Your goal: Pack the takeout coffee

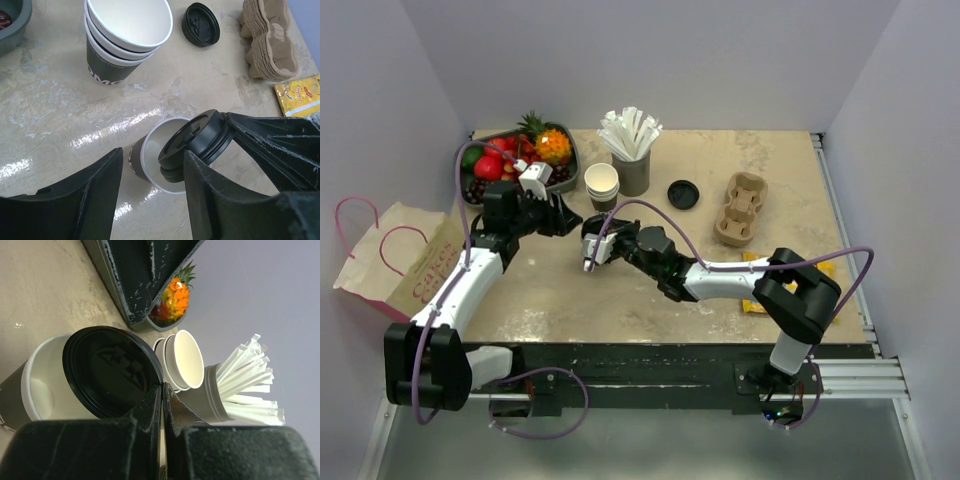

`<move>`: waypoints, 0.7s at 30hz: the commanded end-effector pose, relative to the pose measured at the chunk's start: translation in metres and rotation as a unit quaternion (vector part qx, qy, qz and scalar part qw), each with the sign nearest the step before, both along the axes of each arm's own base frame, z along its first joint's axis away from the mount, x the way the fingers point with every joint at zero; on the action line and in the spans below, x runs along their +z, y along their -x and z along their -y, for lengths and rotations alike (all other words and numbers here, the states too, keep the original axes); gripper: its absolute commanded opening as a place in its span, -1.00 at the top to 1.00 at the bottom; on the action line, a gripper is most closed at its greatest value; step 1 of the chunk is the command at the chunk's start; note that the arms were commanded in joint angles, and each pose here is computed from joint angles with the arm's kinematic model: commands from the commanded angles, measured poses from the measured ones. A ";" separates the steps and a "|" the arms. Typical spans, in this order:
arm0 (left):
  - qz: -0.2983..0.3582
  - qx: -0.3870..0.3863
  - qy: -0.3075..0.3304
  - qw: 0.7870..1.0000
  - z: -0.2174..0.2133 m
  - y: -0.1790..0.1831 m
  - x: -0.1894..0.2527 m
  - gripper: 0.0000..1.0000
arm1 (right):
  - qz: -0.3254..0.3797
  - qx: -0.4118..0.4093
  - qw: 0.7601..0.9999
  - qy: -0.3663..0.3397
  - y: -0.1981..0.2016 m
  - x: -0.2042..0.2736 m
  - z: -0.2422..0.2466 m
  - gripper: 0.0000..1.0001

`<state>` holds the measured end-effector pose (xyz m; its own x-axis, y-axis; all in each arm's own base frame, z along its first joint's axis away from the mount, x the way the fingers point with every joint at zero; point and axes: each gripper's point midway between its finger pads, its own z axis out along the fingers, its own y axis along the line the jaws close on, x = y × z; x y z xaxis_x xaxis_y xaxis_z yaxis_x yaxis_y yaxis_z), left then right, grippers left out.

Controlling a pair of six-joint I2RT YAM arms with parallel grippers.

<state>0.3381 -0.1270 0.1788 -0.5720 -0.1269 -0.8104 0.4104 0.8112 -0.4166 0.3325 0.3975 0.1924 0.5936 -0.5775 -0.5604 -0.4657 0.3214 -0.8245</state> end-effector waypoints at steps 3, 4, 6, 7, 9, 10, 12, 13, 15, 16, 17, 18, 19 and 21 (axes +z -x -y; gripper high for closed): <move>0.017 -0.015 0.022 0.999 0.006 -0.003 0.004 -0.11 | 0.000 0.005 1.000 -0.003 0.004 0.007 -0.005 0.93; 0.012 -0.017 0.023 1.000 0.007 -0.003 0.001 -0.11 | -0.001 0.005 1.000 -0.001 0.004 0.006 -0.005 0.93; 0.009 -0.020 0.025 0.999 0.008 -0.002 -0.001 -0.11 | -0.003 0.008 1.000 0.001 0.006 0.005 -0.006 0.93; 0.004 -0.022 0.025 0.999 0.008 -0.002 -0.004 -0.11 | -0.005 0.008 1.000 0.003 0.006 0.004 -0.006 0.93; -0.001 -0.025 0.026 0.999 0.009 -0.001 -0.008 -0.11 | -0.007 0.008 1.000 0.006 0.008 0.003 -0.005 0.92; -0.001 -0.026 0.025 0.999 0.009 -0.001 -0.008 -0.11 | -0.007 0.009 1.000 0.007 0.009 0.002 -0.005 0.90; -0.003 -0.030 0.026 0.999 0.010 0.000 -0.010 -0.11 | -0.009 0.011 1.000 0.010 0.011 0.002 -0.006 0.82; -0.003 -0.032 0.027 0.999 0.010 0.001 -0.009 -0.11 | -0.010 0.013 1.000 0.011 0.012 0.001 -0.007 0.78; -0.004 -0.035 0.028 0.999 0.011 0.002 -0.010 -0.11 | -0.012 0.013 1.000 0.012 0.014 0.003 -0.006 0.77; -0.005 -0.037 0.028 0.999 0.012 0.002 -0.011 -0.11 | -0.012 0.014 1.000 0.010 0.015 0.005 -0.007 0.77; -0.006 -0.040 0.030 0.999 0.013 0.003 -0.011 -0.11 | -0.014 0.014 1.000 0.014 0.016 0.004 -0.006 0.77; -0.008 -0.042 0.031 0.999 0.013 0.004 -0.012 -0.11 | -0.014 0.016 1.000 0.011 0.018 0.007 -0.006 0.76; 0.008 -0.044 0.033 0.998 0.014 0.001 -0.007 -0.11 | -0.015 0.016 1.000 0.012 0.019 0.007 -0.006 0.74; 0.006 -0.049 0.035 0.998 0.015 0.002 -0.008 -0.11 | -0.018 0.019 1.000 0.014 0.022 0.007 -0.007 0.72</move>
